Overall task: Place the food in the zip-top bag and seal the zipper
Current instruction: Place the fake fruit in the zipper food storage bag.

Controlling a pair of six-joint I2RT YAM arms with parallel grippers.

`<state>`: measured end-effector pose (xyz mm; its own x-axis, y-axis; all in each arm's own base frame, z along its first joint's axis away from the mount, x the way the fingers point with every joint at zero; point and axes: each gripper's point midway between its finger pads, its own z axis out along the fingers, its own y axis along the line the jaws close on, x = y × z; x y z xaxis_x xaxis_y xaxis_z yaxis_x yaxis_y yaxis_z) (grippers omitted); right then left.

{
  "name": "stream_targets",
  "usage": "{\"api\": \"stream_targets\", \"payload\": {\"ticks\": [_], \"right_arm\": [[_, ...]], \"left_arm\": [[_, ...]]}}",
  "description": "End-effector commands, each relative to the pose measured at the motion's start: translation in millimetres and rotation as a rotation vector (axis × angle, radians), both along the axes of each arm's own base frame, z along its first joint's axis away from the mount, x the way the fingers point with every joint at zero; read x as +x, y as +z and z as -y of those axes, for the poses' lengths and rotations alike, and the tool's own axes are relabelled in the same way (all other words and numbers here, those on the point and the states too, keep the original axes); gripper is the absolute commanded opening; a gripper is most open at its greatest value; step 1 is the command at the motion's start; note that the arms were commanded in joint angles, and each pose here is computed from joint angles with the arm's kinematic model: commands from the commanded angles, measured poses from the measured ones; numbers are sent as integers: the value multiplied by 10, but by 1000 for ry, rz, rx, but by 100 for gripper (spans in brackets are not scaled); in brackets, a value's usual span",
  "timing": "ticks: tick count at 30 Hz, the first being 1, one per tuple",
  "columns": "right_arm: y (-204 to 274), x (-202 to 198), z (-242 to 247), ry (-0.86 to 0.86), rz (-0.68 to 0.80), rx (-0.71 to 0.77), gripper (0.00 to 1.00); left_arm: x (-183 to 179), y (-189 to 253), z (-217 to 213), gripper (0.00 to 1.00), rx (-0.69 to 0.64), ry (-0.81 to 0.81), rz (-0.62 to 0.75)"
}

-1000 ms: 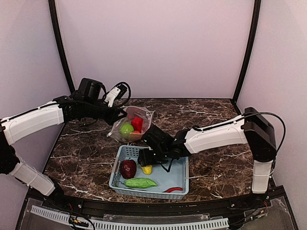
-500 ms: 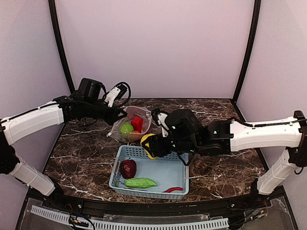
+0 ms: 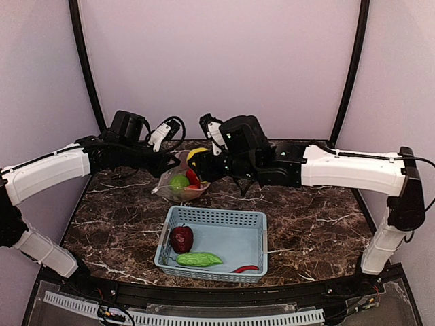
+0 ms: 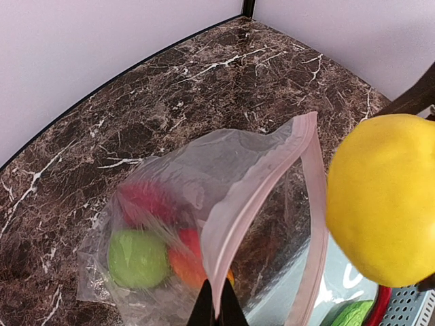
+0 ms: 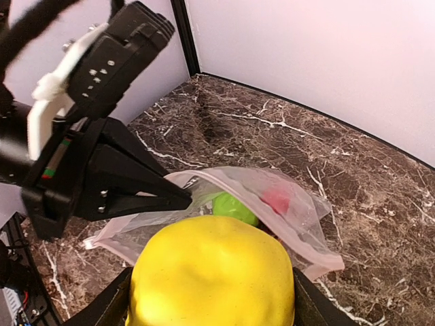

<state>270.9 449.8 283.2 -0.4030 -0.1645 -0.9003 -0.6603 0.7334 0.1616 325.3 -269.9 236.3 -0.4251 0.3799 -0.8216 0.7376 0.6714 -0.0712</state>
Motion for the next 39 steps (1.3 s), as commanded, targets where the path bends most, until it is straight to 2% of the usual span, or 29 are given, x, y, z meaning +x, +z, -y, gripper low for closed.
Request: {"api": "stream_targets", "payload": {"ticks": [1, 14, 16, 25, 39], "right_arm": [[21, 184, -128, 17, 41, -15, 58], [-525, 497, -177, -67, -38, -111, 58], [-559, 509, -186, -70, -44, -115, 61], [-640, 543, -171, -99, -60, -132, 81], [-568, 523, -145, -99, -55, -120, 83]], "left_arm": [[-79, 35, -10, 1, -7, -22, 2], [-82, 58, -10, 1, -10, -23, 7], [-85, 58, -8, 1, -12, -25, 6], [-84, 69, -19, 1, -9, -21, 10], [-86, 76, -21, 1, -9, -21, 13]]}}
